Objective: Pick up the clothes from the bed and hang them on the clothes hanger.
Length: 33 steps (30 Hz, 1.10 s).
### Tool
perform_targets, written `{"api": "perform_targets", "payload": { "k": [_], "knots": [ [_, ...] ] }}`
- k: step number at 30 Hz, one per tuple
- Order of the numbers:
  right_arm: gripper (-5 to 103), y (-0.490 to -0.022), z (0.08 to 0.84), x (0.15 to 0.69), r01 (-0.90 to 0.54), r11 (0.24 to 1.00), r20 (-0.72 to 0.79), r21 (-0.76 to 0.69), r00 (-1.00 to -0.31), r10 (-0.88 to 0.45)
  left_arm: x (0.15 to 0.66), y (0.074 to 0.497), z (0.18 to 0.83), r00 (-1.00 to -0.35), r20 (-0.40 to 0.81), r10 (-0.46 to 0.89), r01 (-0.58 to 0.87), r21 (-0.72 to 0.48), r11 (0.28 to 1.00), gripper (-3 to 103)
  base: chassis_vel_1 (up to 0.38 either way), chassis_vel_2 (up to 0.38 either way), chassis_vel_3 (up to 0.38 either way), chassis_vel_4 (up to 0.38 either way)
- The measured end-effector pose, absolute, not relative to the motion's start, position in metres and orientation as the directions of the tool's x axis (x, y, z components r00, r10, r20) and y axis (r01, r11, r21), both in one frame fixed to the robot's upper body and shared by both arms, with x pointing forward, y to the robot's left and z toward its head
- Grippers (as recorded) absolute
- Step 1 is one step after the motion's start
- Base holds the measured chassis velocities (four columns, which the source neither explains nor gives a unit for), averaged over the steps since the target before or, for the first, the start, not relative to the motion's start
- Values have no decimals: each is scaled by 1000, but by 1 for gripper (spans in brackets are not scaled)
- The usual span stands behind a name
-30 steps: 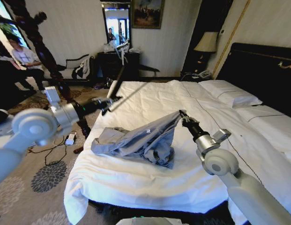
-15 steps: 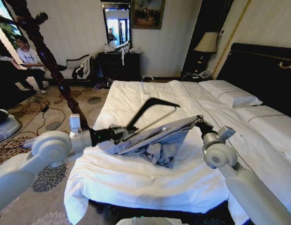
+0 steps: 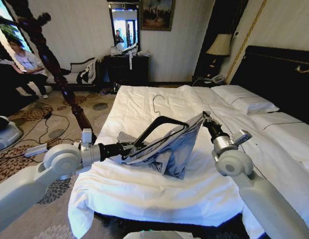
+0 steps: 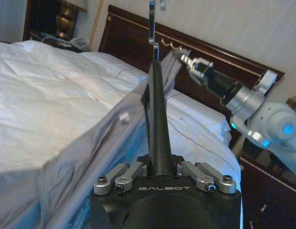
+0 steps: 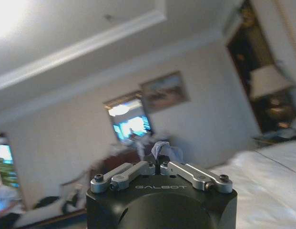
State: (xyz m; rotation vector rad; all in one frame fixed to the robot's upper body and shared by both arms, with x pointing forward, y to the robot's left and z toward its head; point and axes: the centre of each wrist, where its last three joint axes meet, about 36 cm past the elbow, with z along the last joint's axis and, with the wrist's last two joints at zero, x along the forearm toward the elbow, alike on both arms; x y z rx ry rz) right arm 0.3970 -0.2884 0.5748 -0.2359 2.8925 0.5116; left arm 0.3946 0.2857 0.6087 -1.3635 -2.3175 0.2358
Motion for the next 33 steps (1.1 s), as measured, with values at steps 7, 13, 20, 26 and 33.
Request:
{"api": "perform_targets", "payload": {
  "k": [7,13,20,26,33],
  "knots": [
    [2,-290,579,397,-282,916,-290,287,-936,-198,386,283,601,-415,287,863,792,-353,498,20,0,0,0,0],
    [3,-300,576,404,-207,929,-262,308,-957,-127,373,277,610,-396,276,876,809,-346,475,20,0,0,0,0],
    [5,-310,573,413,-155,936,-248,317,-966,-76,359,269,611,-373,280,885,818,-351,456,20,0,0,0,0],
    [8,-314,577,413,-152,936,-254,319,-965,-70,356,267,608,-371,283,884,820,-348,455,20,0,0,0,0],
    [9,-317,575,416,-141,937,-249,319,-967,-61,356,267,611,-375,278,885,821,-344,456,20,0,0,0,0]
  ]
}}
